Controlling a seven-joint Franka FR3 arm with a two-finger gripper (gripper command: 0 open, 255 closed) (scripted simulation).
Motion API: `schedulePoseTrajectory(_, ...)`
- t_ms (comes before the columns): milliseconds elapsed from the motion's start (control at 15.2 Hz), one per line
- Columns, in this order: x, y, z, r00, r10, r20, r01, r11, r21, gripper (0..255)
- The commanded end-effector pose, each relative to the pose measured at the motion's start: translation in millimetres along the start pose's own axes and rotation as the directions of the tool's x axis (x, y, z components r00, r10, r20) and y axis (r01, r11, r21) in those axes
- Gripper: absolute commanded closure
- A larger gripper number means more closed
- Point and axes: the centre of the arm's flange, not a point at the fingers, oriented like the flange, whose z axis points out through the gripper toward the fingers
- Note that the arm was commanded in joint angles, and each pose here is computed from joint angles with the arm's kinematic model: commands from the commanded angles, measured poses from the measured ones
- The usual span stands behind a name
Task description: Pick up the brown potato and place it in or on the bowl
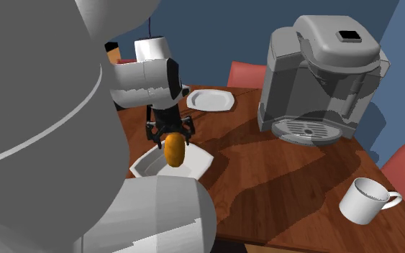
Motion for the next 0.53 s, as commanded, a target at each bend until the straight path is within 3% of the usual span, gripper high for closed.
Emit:
schedulePoseTrajectory(0,0,1,-13,1.0,0.0,0.0,0.0,1.0,0.0,0)
schedulePoseTrajectory(198,0,1,-50,1.0,0.0,0.0,0.0,1.0,0.0,0)
schedulePoseTrajectory(462,0,1,-50,1.0,0.0,0.0,0.0,1.0,0.0,0)
